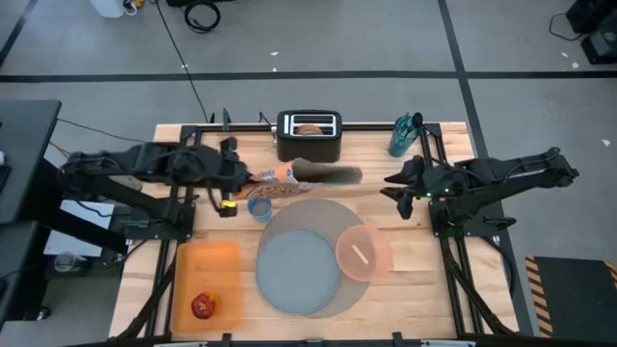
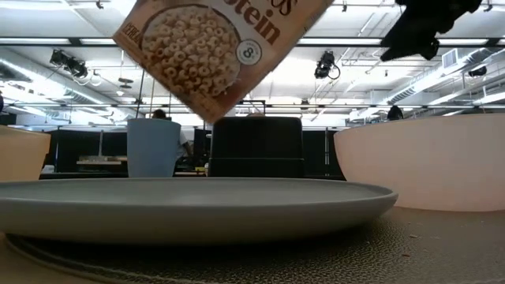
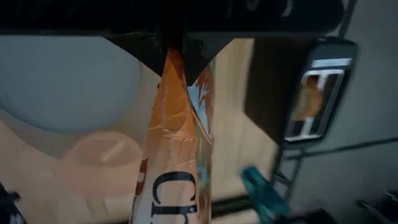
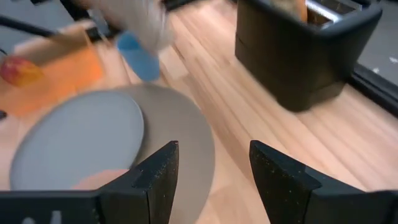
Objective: Arrange a breakfast setting
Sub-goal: Pour the cereal from the yellow cereal box into the orange bowl
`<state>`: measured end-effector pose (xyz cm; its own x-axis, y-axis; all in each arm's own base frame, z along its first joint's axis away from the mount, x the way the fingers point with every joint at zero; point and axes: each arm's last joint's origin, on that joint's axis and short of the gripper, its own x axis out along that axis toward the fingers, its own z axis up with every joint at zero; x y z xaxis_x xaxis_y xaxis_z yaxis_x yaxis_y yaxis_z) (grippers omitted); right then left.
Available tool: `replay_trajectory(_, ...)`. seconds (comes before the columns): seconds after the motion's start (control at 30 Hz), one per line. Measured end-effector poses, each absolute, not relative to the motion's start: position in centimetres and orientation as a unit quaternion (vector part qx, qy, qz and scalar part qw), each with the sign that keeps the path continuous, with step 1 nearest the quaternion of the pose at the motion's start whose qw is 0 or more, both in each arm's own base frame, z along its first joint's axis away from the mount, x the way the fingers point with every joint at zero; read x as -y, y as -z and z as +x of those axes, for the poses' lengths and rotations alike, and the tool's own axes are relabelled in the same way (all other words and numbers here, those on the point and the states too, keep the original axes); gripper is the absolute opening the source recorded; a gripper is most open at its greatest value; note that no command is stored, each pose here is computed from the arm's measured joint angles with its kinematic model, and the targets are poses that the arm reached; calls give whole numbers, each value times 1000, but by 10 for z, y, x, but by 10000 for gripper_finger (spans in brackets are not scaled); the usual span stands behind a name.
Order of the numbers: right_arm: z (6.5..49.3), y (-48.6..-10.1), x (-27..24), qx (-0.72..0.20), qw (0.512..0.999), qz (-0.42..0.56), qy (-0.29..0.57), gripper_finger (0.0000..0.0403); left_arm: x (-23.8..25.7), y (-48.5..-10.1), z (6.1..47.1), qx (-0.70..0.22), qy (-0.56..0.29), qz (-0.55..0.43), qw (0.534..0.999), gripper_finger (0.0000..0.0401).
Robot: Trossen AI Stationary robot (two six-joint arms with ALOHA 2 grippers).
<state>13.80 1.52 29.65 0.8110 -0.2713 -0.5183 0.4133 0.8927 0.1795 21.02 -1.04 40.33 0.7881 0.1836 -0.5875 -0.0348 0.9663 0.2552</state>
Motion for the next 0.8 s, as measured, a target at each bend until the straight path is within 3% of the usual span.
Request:
replay_trajectory(0.33, 128, -323, -26, -124, 976, 88, 153, 204, 11, -429, 263, -379, -32, 155, 912, 7)
replay_trajectory(0.8, 117, -330, -24, -94, 978, 68, 171, 204, 7, -429, 326, -484, 43, 185, 854, 7)
